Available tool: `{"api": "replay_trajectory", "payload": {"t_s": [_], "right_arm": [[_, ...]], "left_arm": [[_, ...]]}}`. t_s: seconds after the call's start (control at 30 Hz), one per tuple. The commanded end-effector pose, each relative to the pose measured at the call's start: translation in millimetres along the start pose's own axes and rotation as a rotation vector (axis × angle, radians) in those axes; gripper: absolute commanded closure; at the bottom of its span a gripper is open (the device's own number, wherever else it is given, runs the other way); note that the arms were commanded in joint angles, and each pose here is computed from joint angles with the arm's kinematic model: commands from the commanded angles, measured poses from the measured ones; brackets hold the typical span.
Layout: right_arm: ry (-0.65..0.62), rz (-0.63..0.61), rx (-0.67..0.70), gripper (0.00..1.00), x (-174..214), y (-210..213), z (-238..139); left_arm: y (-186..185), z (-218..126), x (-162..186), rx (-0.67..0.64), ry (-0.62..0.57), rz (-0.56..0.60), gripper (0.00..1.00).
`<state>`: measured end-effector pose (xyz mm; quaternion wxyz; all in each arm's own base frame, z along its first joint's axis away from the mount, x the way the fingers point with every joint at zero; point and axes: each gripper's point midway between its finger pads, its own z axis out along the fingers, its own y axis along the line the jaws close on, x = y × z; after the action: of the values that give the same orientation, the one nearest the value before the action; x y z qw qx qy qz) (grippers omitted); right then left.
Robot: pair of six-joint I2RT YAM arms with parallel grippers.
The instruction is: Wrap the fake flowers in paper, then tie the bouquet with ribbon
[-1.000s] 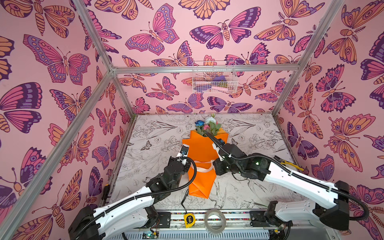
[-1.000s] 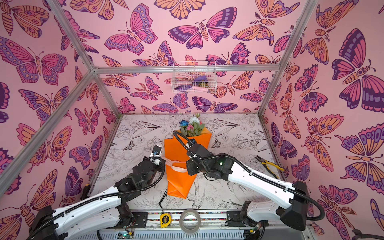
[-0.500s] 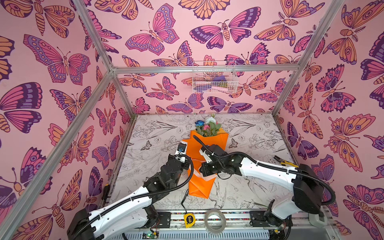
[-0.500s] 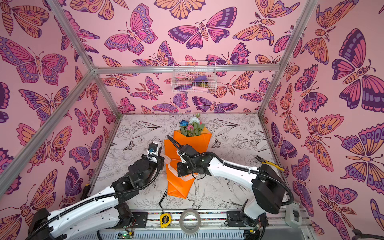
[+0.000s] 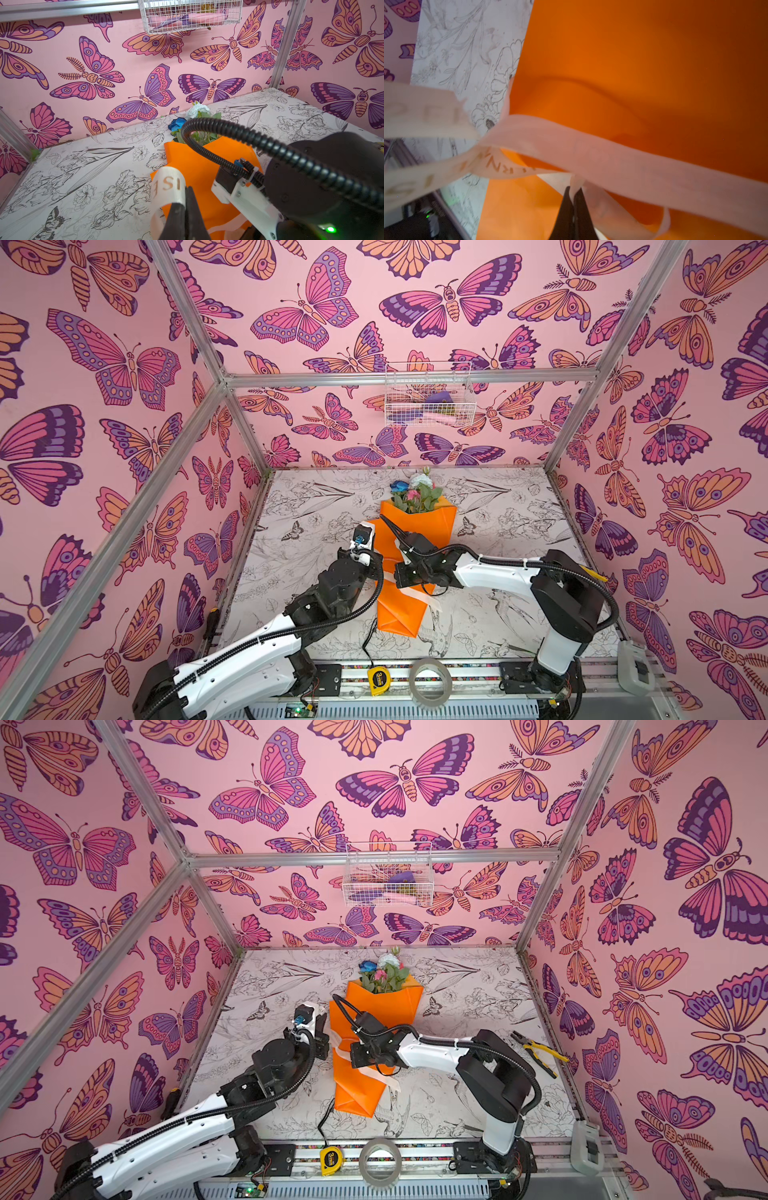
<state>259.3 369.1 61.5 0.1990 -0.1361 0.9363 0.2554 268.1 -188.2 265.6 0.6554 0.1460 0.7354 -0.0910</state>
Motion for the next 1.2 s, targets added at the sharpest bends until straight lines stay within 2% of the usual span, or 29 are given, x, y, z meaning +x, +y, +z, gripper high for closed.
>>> {"api": "replay_trajectory", "payload": {"t_s": [0.0,0.3,0.43,0.5,0.63,0.8,1.03,1.17], "right_arm": [[-0.180,-0.036,0.052,1.00,-49,1,1],[-0.443,-0.128,0.190,1.00,-103,-12,0],[-0.523,-0.191,0.222,1.00,-116,-13,1],[-0.545,-0.190,0.249,0.94,-119,-18,4],[-0.482,-0.181,0.223,0.81,-104,-19,10],[-0.429,-0.152,0.158,0.64,-81,-10,-3],[-0.403,-0.131,0.142,0.53,-64,-5,-20],[-0.382,-0.097,0.103,0.52,-56,0,-29]], "left_arm": [[-4,-2,-9,0.026,-0.016,-0.037,1.00],[-5,-3,-1,0.034,-0.003,-0.064,1.00],[-3,-5,3,0.029,-0.001,-0.088,1.00],[-2,-6,6,0.030,0.002,-0.102,1.00],[-2,-8,14,0.038,0.016,-0.125,1.00],[-4,-6,24,0.039,0.045,-0.122,1.00],[-5,-5,29,0.039,0.057,-0.123,1.00],[-4,-6,32,0.039,0.061,-0.132,1.00]]}}
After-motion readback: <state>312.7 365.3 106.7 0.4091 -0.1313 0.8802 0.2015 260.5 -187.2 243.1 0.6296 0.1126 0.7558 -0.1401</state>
